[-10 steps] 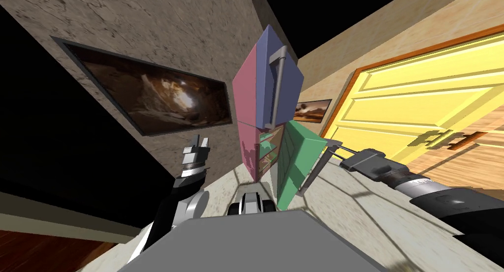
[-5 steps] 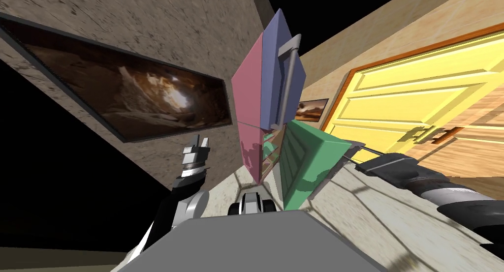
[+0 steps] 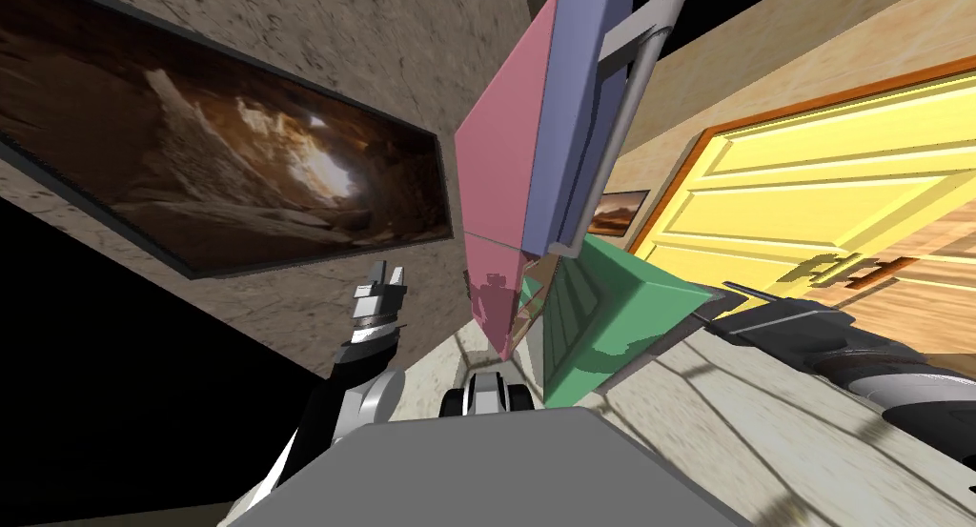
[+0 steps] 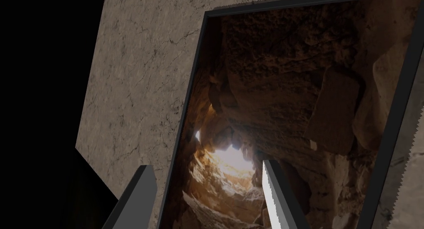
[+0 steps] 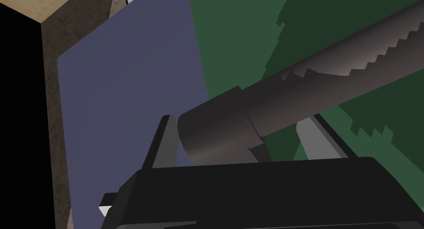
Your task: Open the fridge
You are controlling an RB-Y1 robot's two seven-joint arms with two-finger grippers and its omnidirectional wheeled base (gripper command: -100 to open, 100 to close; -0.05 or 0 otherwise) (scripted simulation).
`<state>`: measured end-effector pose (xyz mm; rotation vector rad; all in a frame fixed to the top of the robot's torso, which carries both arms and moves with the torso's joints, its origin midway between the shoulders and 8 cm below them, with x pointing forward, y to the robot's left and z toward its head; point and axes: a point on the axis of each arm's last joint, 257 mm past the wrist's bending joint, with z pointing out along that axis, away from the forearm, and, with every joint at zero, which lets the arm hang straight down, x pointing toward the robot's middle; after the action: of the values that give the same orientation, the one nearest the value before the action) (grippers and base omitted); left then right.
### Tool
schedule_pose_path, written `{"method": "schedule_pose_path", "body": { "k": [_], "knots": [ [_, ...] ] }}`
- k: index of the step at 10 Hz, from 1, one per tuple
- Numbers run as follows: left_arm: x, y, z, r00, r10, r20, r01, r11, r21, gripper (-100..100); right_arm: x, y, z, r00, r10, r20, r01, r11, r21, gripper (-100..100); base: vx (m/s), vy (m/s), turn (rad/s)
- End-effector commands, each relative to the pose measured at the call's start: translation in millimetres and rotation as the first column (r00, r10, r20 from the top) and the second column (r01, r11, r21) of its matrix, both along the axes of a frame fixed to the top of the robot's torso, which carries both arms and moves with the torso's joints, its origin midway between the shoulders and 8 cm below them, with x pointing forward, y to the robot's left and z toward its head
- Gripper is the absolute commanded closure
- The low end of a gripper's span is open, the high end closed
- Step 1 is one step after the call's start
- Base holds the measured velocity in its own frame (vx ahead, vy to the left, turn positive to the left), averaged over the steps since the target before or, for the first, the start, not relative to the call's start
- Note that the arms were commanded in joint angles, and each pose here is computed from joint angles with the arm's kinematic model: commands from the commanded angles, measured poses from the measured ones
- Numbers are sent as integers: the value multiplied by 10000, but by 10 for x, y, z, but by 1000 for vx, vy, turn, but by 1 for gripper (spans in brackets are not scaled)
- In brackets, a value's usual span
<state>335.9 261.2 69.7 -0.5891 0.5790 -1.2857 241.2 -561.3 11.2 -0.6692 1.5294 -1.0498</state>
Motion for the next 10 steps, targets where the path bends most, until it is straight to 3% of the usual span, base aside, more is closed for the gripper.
{"method": "schedule_pose_path", "body": {
  "k": [1, 5, 9, 10],
  "knots": [
    [0, 0, 0, 10000, 1, 0, -1, 10000, 4, 0, 92, 148, 27, 9990, 450, 23, -450, 9990, -21, 100, -92, -273, 53],
    [0, 1, 0, 10000, 1, -1, -1, 10000, 6, 0, 254, 451, 81, 9909, 1346, 60, -1346, 9909, -79, 100, -128, -301, 53],
    [0, 1, 0, 10000, 2, -1, -2, 10000, 6, 0, 386, 762, 134, 9748, 2230, 83, -2229, 9747, -156, 100, -110, -314, 59],
    [0, 1, 0, 10000, 2, -1, -2, 10000, 6, 0, 363, 715, 146, 9776, 2103, 71, -2102, 9776, -148, 100, -59, -156, 61]
  ]
}}
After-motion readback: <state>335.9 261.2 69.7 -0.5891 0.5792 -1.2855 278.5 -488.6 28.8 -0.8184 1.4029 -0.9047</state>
